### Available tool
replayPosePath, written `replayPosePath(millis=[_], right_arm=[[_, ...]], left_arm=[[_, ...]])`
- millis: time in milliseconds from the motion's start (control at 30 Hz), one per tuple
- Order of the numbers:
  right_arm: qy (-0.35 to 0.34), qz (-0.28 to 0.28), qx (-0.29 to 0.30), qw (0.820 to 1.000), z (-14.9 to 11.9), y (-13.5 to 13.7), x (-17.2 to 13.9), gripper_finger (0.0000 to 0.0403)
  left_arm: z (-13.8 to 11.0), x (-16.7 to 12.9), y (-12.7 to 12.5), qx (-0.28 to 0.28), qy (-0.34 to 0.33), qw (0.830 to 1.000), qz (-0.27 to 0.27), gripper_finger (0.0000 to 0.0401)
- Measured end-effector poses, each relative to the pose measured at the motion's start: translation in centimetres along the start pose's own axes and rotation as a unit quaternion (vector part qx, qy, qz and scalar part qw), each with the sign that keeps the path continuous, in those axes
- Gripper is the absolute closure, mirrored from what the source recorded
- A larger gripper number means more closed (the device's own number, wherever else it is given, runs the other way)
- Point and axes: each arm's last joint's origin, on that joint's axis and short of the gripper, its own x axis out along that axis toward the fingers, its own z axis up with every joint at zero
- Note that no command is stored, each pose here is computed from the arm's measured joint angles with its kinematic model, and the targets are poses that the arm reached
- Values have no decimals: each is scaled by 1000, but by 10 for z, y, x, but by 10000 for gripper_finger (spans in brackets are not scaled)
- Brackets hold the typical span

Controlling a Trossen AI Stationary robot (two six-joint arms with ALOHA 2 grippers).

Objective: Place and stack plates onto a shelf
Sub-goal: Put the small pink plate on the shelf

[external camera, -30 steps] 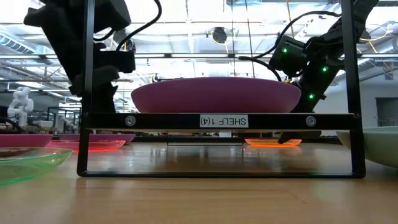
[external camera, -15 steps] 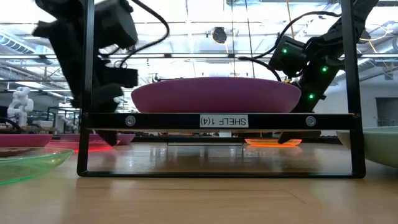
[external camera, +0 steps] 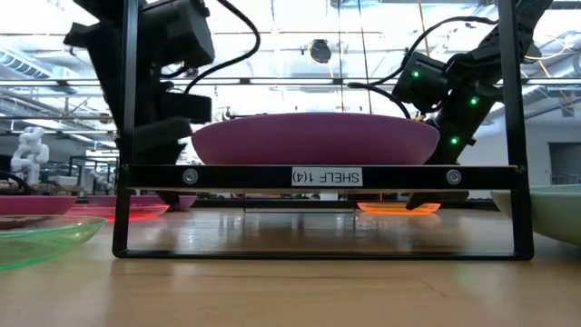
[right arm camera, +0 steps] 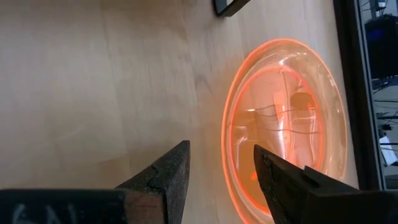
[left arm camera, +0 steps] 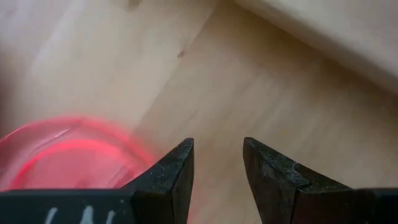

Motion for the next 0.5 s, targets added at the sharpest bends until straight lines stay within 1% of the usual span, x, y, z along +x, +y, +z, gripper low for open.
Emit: replayPosePath(millis=[300, 500], right_arm=[[0, 0, 6, 1000, 0, 0, 0, 243], [1, 2, 7, 1000, 0, 0, 0, 243]], left_arm=[[-8, 0, 8, -26, 28, 998, 52, 256], [-8, 0, 8, -39, 28, 997, 53, 256]])
